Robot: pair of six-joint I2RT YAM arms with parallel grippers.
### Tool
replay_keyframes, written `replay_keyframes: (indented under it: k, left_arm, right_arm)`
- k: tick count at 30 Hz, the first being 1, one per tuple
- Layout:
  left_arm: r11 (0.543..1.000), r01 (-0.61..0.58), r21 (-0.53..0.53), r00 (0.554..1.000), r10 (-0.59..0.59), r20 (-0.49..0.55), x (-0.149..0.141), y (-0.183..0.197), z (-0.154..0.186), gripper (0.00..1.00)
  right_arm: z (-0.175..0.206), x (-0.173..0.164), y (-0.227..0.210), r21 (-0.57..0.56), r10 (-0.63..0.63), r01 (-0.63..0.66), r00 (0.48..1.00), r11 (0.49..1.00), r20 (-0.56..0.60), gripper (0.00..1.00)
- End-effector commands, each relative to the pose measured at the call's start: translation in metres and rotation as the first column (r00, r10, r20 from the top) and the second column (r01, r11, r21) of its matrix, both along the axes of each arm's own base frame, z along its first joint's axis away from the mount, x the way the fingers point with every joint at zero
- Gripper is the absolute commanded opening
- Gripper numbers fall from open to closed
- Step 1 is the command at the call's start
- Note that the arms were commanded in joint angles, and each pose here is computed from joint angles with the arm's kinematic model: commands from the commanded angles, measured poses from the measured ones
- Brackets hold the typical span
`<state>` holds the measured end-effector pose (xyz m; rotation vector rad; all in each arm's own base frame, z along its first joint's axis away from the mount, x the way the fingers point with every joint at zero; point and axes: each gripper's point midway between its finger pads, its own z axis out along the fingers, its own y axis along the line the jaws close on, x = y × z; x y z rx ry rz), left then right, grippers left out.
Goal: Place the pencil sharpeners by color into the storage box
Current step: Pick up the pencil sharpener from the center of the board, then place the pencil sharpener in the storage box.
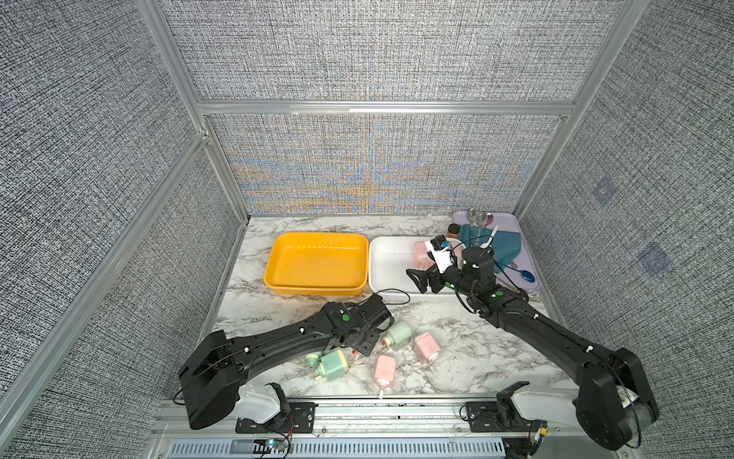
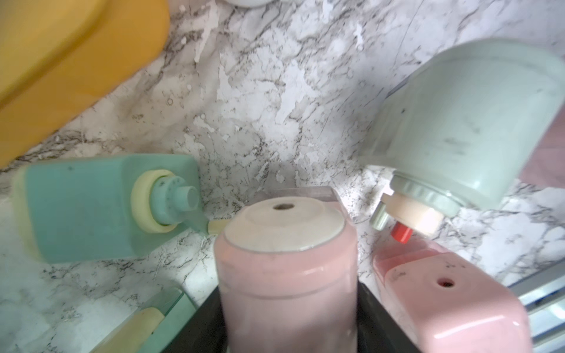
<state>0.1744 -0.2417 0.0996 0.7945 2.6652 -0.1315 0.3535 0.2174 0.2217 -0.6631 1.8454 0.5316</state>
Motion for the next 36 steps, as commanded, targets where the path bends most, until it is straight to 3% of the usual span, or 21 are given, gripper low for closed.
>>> replay_keyframes:
  k: [1, 9, 15, 23, 28, 36]
  left_arm:
    - [1.0, -0.001, -0.007, 0.999, 0.001, 0.042, 0.008, 0.002, 0.013, 0.0]
    - [0.999, -0.036, -0.013, 0.997, 0.037, 0.067, 0.019, 0.002, 0.028, 0.0]
    - [0.995, -0.083, -0.054, 0.991, 0.088, 0.098, 0.036, -0.003, 0.047, 0.0]
    - [0.98, -0.115, -0.164, 0.969, 0.147, 0.2, 0.075, -0.028, 0.095, 0.0]
    - [0.971, -0.13, -0.201, 0.958, 0.175, 0.229, 0.103, -0.046, 0.106, 0.0]
    - [0.947, -0.171, -0.274, 0.945, 0.236, 0.226, 0.14, -0.081, 0.109, 0.0]
  right_arm:
    - [0.011, 0.004, 0.002, 0.029, -0.007, 0.006, 0.999, 1.0, 0.035, 0.98]
    - [0.019, 0.007, -0.002, 0.044, -0.039, 0.037, 0.998, 0.998, 0.054, 0.99]
    - [0.007, 0.017, -0.026, 0.045, -0.197, 0.196, 0.98, 0.98, 0.035, 0.99]
    - [0.001, 0.024, -0.04, 0.058, -0.301, 0.301, 0.954, 0.952, -0.01, 0.99]
    - [0.003, 0.018, -0.037, 0.152, -0.29, 0.294, 0.956, 0.944, -0.05, 0.99]
    - [0.002, 0.017, -0.054, 0.258, -0.39, 0.415, 0.909, 0.872, -0.146, 0.99]
